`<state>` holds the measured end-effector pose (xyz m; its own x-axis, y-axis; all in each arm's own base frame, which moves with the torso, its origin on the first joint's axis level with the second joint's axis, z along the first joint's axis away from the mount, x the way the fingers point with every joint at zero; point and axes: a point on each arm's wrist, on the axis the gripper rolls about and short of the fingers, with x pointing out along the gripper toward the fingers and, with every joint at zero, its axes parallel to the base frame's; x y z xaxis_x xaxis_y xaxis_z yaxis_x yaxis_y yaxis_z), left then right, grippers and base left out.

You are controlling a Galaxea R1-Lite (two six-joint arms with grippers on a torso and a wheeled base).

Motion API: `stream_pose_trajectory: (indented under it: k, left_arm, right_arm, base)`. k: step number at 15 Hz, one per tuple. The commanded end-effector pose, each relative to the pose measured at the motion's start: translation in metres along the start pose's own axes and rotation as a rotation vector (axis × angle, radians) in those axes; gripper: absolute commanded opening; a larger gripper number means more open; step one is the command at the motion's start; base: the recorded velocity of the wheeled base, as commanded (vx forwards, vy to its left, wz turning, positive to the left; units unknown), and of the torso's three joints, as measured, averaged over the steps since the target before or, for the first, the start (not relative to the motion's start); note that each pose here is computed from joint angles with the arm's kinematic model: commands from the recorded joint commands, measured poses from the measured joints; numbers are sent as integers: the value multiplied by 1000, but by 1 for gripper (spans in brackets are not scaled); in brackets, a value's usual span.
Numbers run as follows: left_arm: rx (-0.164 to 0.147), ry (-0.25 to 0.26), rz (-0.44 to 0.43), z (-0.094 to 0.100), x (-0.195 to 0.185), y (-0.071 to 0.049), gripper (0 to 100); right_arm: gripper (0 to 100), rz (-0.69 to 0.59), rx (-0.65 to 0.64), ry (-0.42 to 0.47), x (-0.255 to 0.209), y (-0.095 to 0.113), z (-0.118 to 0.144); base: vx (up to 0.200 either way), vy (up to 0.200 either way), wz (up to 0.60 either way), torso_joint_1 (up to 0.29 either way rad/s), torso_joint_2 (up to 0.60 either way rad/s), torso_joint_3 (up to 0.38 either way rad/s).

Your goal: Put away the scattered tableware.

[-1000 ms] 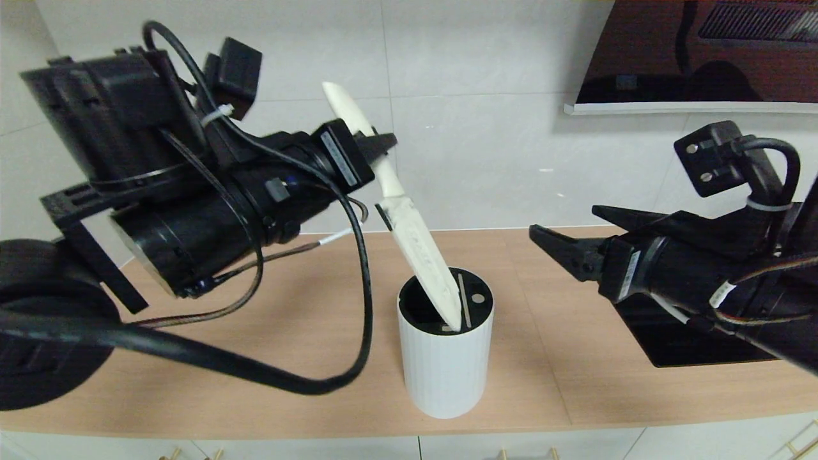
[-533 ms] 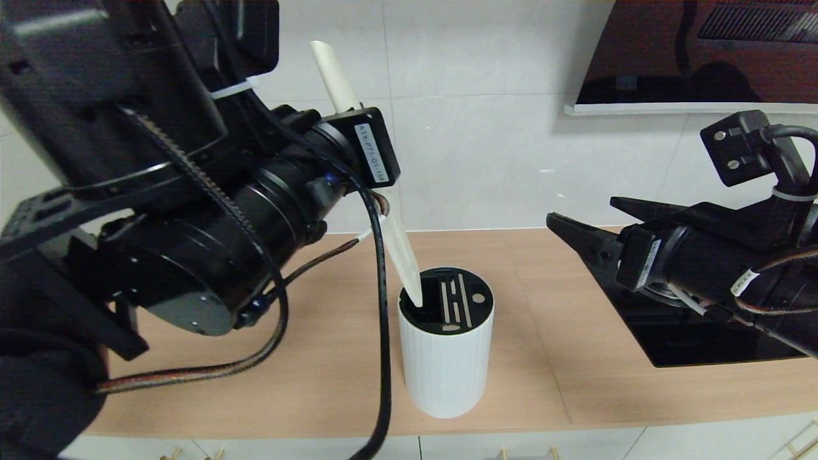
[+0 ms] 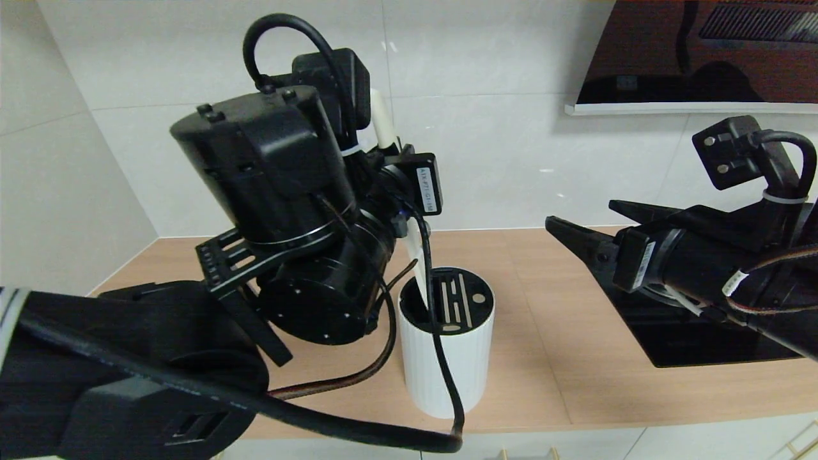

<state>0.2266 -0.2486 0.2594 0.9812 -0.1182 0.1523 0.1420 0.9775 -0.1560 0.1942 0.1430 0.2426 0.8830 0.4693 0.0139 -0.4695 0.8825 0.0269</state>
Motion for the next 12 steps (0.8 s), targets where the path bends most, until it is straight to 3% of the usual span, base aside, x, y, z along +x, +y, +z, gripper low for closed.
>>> stream_pose_trajectory:
  k: [1, 12]
  left_arm:
    - [28, 29, 5, -20, 8, -5, 0]
    - [42, 17, 28, -36, 21, -3, 0]
  right_arm:
    - [100, 1, -2, 9, 2, 0, -2]
    - [100, 1, -2, 12, 2, 0, -3]
  base:
    - [0, 0, 0, 0, 0, 0]
    - [0, 0, 0, 0, 0, 0]
